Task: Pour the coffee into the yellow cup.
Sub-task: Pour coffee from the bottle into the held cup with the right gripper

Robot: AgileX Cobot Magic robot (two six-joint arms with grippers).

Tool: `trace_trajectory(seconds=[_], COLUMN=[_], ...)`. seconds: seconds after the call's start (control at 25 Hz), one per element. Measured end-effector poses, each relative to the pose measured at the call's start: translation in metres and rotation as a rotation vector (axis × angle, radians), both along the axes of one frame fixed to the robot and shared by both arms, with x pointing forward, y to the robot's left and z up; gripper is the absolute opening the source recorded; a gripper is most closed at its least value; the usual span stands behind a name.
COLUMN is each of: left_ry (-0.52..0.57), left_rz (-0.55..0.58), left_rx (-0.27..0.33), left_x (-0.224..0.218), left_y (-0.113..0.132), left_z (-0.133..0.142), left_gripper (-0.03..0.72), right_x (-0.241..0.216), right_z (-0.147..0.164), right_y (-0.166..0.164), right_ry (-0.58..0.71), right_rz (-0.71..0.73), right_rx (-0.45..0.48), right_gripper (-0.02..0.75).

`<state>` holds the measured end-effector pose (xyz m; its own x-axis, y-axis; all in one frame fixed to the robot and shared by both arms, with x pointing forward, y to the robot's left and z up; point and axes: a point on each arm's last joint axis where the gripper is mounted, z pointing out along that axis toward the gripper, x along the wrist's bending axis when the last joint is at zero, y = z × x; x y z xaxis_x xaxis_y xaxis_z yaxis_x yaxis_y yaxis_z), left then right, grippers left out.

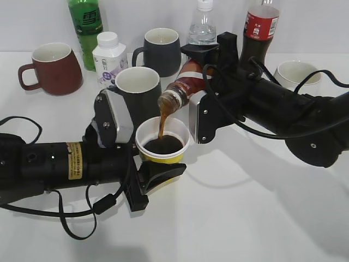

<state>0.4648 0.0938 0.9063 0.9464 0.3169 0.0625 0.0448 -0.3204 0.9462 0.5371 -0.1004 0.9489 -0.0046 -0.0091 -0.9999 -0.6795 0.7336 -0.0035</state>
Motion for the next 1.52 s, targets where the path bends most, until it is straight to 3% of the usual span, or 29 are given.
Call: trace_trajectory(seconds=[0.92,1.2,1.52], left_ry=[-0.007,-0.008,-0.004], left_rz=[-0.008,-0.003,0.037], left_rx=[-0.028,-0.040,-0.056], left_x=[-0.0005,-0.0001,0.0029], left_y=[-0.0010,-0.0012,-0.0002], left_z=[0.0025,0.0035,0.0057], left_gripper=[0.426,0.425,0.423], right_x=[0.0001,0.0008,-0.0002], right_z=[-0.0003,-0.0009,-0.0007], right_y=[-0.0001,-0.0011,0.0001], right_ry=[-0.006,0.085,0.299], right_rz=[-0.001,-0.008,-0.004], right_rx=[-0.011,0.078,0.307], right_gripper=[0.503,0.503,0.503])
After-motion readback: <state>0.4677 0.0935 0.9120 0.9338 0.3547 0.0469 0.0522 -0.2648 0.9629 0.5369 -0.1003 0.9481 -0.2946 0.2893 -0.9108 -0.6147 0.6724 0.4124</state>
